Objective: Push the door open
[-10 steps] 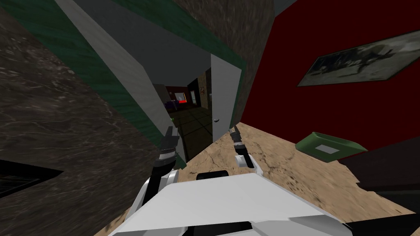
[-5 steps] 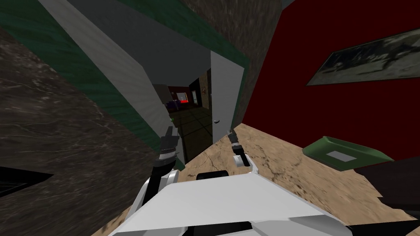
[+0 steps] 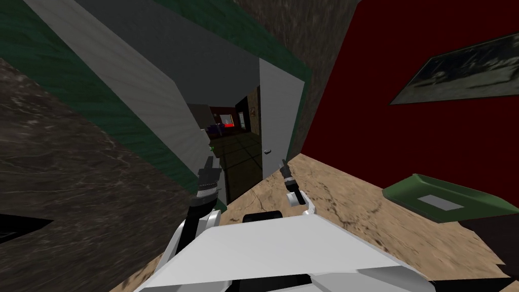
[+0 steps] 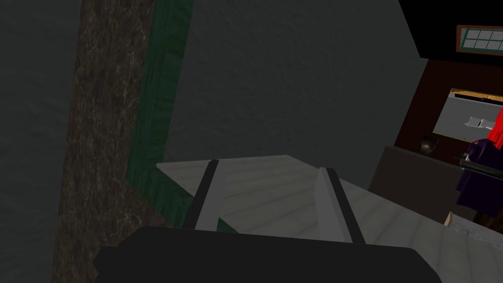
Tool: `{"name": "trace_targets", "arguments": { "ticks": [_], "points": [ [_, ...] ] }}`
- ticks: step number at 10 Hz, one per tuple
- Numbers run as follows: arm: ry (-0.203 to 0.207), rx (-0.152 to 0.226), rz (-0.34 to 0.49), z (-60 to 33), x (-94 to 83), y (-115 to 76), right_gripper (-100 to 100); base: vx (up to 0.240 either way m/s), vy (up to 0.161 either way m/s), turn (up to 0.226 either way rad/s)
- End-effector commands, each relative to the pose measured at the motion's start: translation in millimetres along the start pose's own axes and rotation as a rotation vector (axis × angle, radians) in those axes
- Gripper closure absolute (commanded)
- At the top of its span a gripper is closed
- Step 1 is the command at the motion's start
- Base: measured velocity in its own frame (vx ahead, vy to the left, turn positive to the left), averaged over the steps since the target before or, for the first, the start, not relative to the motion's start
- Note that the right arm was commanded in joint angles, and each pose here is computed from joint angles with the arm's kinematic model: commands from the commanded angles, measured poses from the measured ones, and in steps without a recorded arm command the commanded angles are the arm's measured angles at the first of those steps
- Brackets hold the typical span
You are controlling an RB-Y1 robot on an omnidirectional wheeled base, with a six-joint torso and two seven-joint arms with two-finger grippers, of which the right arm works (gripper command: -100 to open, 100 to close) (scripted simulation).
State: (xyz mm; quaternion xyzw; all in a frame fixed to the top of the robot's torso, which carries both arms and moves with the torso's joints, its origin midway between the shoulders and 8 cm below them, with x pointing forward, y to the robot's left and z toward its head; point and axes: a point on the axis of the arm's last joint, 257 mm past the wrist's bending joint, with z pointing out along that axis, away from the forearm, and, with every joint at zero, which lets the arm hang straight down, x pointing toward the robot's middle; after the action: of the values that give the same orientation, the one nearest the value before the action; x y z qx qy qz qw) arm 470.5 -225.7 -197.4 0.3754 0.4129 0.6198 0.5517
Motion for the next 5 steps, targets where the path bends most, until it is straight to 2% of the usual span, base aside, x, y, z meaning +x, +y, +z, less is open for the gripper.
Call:
{"name": "trace_targets", "arguments": {
  "ticks": [1,5],
  "points": [
    [0.009,0.016,0.0,-0.3,2.4,-10.9,-100,0.048,-0.042,0.031],
    [0.04,0.072,0.003,-3.2,13.3,-43.9,-100,0.084,-0.075,0.06]
  ]
}}
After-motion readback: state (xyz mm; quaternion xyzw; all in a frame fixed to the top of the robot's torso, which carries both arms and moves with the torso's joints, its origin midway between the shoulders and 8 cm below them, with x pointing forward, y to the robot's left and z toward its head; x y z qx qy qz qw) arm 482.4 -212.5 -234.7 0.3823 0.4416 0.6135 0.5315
